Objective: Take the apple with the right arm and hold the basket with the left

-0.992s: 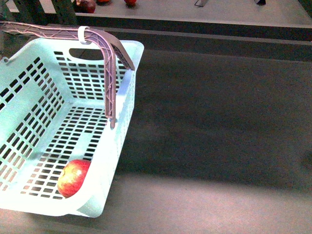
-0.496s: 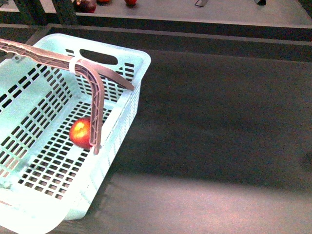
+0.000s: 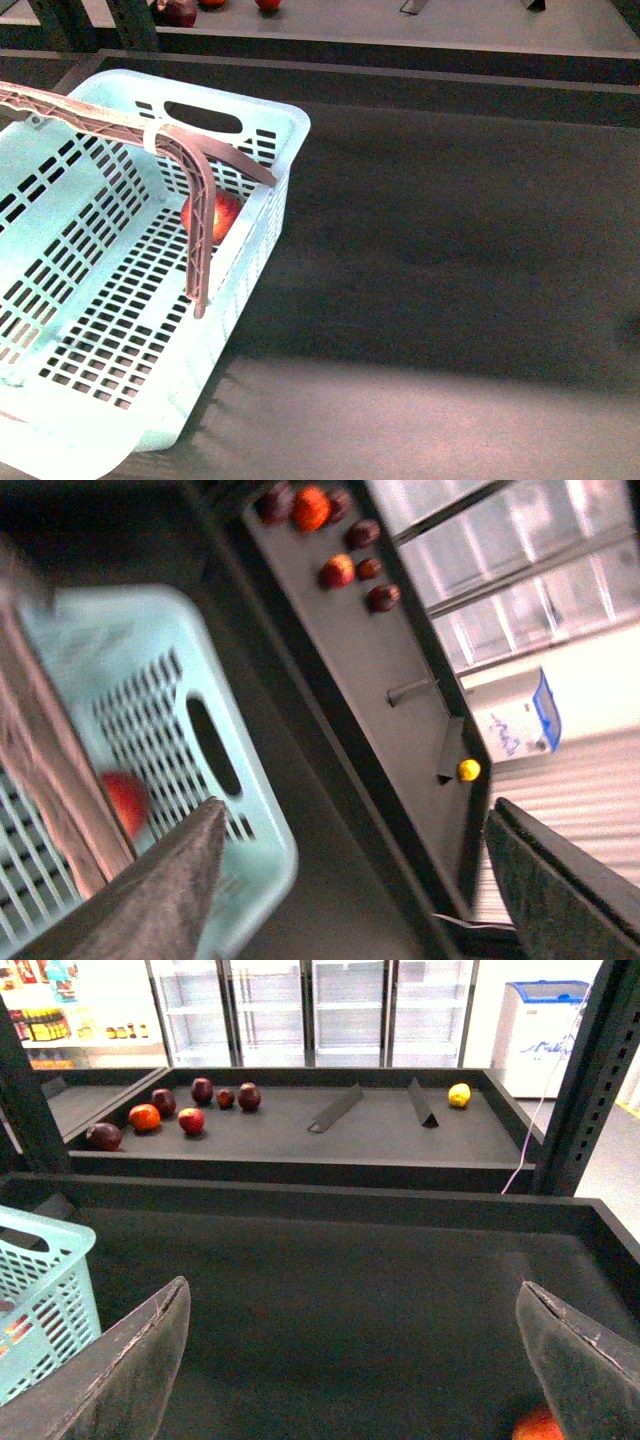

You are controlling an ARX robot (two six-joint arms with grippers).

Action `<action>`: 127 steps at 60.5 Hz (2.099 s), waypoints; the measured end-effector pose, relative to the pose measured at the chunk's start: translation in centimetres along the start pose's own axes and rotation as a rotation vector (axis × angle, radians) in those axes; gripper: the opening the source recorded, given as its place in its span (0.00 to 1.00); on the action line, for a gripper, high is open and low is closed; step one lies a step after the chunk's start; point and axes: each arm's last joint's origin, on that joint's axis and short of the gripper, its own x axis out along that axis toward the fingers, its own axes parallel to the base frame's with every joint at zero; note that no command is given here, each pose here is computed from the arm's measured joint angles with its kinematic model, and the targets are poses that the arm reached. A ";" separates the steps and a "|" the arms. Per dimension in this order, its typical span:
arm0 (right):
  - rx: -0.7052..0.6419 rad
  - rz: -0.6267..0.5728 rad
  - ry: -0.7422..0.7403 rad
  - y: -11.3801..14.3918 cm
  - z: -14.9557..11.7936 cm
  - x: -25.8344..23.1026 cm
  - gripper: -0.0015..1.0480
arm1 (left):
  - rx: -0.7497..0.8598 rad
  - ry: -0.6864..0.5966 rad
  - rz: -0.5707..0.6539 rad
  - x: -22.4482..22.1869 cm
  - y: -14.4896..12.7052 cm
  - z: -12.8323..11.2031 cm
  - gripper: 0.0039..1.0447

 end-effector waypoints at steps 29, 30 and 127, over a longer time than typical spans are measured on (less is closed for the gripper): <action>0.000 -0.001 0.000 0.0 0.0 0.0 0.91 | 0.934 -0.219 -0.107 -7.6 6.5 0.2 0.03; 0.000 -0.001 0.000 0.0 0.0 0.0 0.91 | 0.934 -0.219 -0.106 -7.8 6.7 0.1 0.03; 0.000 -0.002 0.000 0.0 0.0 0.0 0.91 | 0.945 -0.206 -0.099 -15.5 10.8 -1.1 0.03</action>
